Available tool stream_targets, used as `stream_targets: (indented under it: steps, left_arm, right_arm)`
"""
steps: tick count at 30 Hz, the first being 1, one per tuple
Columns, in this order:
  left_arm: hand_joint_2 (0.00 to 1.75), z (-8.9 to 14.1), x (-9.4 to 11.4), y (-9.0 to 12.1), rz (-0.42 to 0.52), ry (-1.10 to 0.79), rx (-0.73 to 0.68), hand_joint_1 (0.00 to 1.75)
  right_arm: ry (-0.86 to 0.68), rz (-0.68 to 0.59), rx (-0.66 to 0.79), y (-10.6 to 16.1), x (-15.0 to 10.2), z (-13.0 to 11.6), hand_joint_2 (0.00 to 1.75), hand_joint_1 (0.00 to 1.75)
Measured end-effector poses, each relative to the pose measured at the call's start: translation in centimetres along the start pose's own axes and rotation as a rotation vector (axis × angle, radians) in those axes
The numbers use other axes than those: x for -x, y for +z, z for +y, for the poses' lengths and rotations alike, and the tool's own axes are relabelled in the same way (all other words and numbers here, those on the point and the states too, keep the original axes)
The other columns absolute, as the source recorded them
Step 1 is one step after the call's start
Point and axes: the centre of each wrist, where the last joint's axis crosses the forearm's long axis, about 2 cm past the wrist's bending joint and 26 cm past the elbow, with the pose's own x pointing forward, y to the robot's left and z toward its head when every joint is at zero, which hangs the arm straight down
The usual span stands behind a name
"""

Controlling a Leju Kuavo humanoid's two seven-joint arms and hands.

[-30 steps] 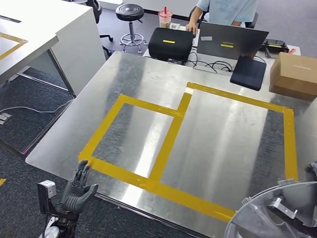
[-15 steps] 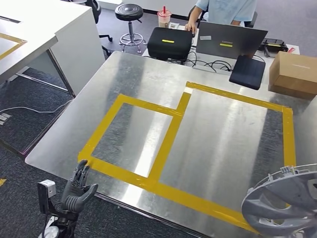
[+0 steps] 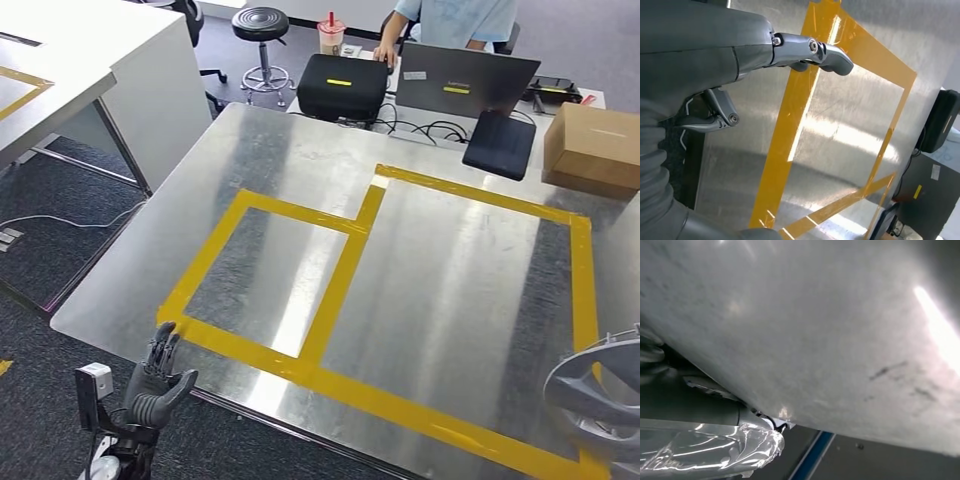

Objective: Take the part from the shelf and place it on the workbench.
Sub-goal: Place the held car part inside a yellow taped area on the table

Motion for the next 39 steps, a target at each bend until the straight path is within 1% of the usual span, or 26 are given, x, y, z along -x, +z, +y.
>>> stream_targets:
  steps: [13,15,17,19,20,22,24,27,29,30,31,32,33,35,37,39]
  left_arm:
    - [1.75,0.1,0.0,0.0,-0.001,0.000,-0.003,0.00]
    - [1.75,0.1,0.0,0.0,-0.001,0.000,-0.003,0.00]
    - [1.75,0.1,0.0,0.0,-0.001,0.000,-0.002,0.00]
    - [1.75,0.1,-0.1,0.0,-0.002,0.000,-0.002,0.00]
    - [1.75,0.1,-0.1,0.0,-0.003,0.000,-0.003,0.00]
    - [1.75,0.1,-0.1,0.0,-0.010,-0.002,-0.003,0.00]
    - [1.75,0.2,0.0,0.1,-0.023,-0.007,-0.002,0.00]
    - [1.75,0.0,0.2,0.2,-0.040,-0.015,-0.005,0.00]
    - [1.75,-0.3,0.3,0.3,-0.047,-0.018,-0.010,0.00]
    - [1.75,-0.4,0.4,0.3,-0.049,-0.019,-0.014,0.00]
    - [1.75,-0.5,0.5,0.4,-0.050,-0.019,-0.018,0.00]
    - [1.75,-0.5,0.6,0.4,-0.049,-0.019,-0.023,0.00]
    - [1.75,-0.5,0.6,0.5,-0.047,-0.018,-0.027,0.00]
    - [1.75,-0.5,0.6,0.5,-0.040,-0.015,-0.032,0.00]
    - [1.75,-0.5,0.5,0.4,-0.033,-0.011,-0.035,0.00]
    - [1.75,-0.5,0.3,0.3,-0.026,-0.002,-0.037,0.00]
  right_arm:
    - [-0.001,0.022,-0.032,0.6,0.2,0.5,1.75,1.34]
    - [-0.027,0.044,-0.061,0.6,0.3,0.6,1.75,1.34]
    - [-0.086,0.086,-0.109,0.7,0.3,0.7,1.75,1.34]
    - [-0.193,0.146,-0.155,0.7,0.5,0.9,1.75,1.34]
    - [-0.270,0.186,-0.174,0.6,0.6,1.1,1.75,1.34]
    - [-0.477,0.291,-0.195,0.3,0.9,1.4,1.75,1.34]
    - [-0.716,0.414,-0.193,-0.2,1.6,1.6,1.75,1.34]
    - [-1.009,0.581,-0.140,-0.4,3.0,1.8,1.75,1.34]
    - [-1.173,0.677,-0.050,-0.2,4.0,1.8,1.75,1.34]
    - [-1.217,0.706,0.016,0.0,4.5,1.8,1.75,1.34]
    - [-1.207,0.714,0.092,0.2,4.9,1.7,1.75,1.34]
    - [-1.141,0.701,0.173,0.3,5.1,1.7,1.75,1.34]
    - [-1.035,0.668,0.247,0.3,5.3,1.7,1.75,1.34]
    - [-0.793,0.563,0.364,-0.2,5.1,1.6,1.75,1.34]
    - [-0.611,0.455,0.421,-0.8,4.7,1.5,1.75,1.34]
    - [-0.467,0.352,0.449,-1.5,4.3,1.4,1.75,1.34]
